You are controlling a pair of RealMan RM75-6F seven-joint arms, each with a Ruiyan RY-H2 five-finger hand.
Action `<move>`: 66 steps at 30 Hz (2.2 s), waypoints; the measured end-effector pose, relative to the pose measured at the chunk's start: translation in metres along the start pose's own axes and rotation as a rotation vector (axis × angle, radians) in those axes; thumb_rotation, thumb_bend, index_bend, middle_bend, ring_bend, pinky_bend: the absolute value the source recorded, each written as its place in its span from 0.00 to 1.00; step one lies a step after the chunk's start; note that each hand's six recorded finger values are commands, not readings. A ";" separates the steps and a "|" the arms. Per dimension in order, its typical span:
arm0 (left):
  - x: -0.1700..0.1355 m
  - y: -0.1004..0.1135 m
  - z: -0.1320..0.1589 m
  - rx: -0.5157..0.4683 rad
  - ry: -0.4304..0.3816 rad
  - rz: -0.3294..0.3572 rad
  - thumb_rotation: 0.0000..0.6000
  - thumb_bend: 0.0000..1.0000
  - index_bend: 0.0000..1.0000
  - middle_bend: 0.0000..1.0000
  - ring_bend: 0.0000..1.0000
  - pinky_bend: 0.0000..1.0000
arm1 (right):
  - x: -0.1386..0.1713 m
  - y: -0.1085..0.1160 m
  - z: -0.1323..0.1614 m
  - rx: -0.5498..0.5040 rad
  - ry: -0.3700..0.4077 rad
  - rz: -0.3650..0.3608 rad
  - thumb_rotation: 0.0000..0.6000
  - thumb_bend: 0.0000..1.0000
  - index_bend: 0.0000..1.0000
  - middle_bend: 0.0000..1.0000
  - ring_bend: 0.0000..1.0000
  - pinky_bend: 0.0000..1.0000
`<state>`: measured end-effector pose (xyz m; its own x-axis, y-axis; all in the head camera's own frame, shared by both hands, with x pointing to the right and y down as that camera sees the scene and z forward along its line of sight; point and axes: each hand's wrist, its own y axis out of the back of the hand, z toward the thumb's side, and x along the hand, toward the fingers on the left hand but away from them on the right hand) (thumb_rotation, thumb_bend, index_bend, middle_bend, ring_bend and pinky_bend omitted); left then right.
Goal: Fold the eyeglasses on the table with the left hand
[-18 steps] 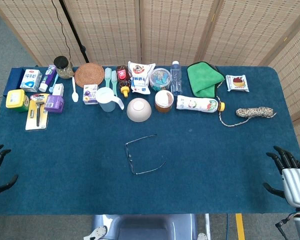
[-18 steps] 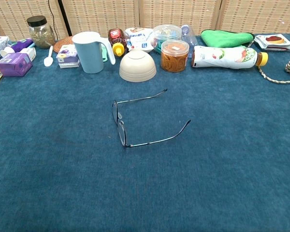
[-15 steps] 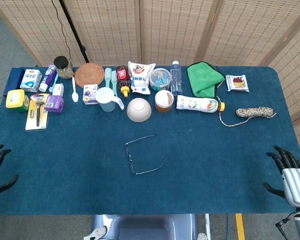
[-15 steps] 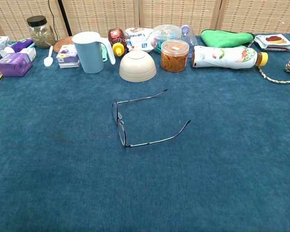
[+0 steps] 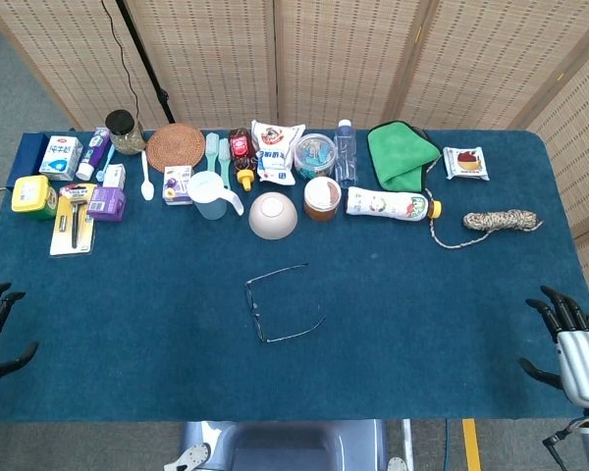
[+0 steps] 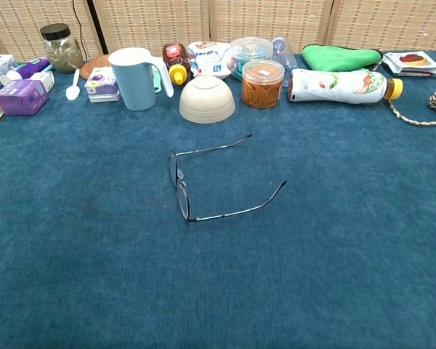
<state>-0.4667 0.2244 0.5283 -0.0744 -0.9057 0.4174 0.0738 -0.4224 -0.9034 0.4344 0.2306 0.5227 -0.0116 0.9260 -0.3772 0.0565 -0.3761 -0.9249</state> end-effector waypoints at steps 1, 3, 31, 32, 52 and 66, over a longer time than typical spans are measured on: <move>0.001 0.000 0.001 -0.001 -0.002 -0.002 0.86 0.20 0.24 0.17 0.17 0.07 | 0.000 0.000 0.000 0.000 -0.001 -0.001 1.00 0.00 0.21 0.11 0.14 0.29; 0.002 0.000 0.001 -0.003 -0.006 -0.007 0.86 0.20 0.24 0.17 0.17 0.07 | 0.000 0.001 0.000 0.000 -0.002 -0.003 1.00 0.00 0.21 0.11 0.14 0.29; 0.072 -0.007 0.088 0.068 -0.331 -0.190 0.69 0.20 0.24 0.00 0.00 0.00 | 0.007 0.007 -0.006 -0.003 -0.019 -0.016 1.00 0.00 0.21 0.10 0.14 0.29; 0.076 -0.008 0.094 0.077 -0.349 -0.195 0.69 0.20 0.24 0.00 0.00 0.00 | 0.007 0.007 -0.006 -0.003 -0.020 -0.015 1.00 0.00 0.21 0.10 0.14 0.29; 0.134 -0.048 0.188 0.156 -0.499 -0.247 0.58 0.20 0.21 0.00 0.00 0.00 | 0.006 0.006 -0.009 -0.008 -0.027 -0.016 1.00 0.00 0.21 0.10 0.14 0.29; 0.146 -0.065 0.247 0.161 -0.575 -0.257 0.57 0.20 0.19 0.00 0.00 0.00 | 0.009 0.010 -0.014 -0.010 -0.038 -0.033 1.00 0.00 0.22 0.10 0.14 0.29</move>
<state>-0.2370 0.1105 0.6727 0.4319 -0.6312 0.6442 0.2758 -0.5876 -0.7607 0.4491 0.2356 0.5109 -0.0518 0.9359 -0.3484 0.0655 -0.3449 -0.9363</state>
